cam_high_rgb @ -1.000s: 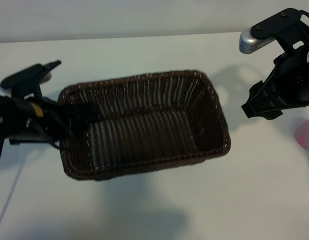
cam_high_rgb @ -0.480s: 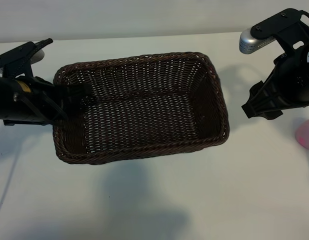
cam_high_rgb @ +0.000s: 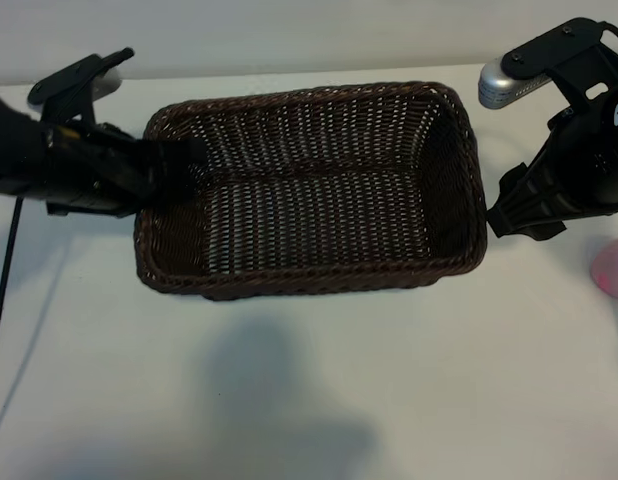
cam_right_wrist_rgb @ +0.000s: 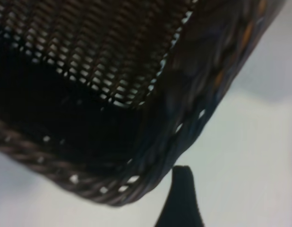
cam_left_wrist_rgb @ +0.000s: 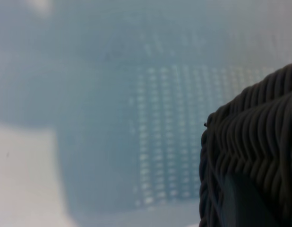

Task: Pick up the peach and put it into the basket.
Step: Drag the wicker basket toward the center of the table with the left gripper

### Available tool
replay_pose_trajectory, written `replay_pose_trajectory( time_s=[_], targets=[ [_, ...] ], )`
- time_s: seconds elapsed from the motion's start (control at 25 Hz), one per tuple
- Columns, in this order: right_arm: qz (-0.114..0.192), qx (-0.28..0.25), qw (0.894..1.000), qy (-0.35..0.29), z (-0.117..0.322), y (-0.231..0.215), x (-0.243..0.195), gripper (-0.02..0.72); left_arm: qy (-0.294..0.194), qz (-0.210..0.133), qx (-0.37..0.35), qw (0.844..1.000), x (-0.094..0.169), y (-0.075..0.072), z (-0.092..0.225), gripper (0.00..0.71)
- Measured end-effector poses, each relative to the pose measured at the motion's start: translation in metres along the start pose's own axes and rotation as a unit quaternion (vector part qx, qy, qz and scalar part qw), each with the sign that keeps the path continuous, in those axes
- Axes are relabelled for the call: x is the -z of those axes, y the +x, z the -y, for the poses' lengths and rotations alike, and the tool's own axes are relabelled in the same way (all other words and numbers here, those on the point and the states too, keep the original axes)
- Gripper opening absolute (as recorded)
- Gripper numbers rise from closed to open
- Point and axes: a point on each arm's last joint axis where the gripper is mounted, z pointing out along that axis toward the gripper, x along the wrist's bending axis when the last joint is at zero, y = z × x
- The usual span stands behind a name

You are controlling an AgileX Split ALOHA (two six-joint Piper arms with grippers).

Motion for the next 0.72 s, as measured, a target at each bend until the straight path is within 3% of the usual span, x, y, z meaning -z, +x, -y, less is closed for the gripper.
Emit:
replay_pose_trajectory(
  time_s=[0.72],
  targets=[
    [0.000, 0.000, 1.000, 0.000, 0.000, 0.000, 0.000, 0.559, 0.037, -0.008, -0.009, 0.999, -0.053, -0.001, -0.031, 0.157]
  ],
)
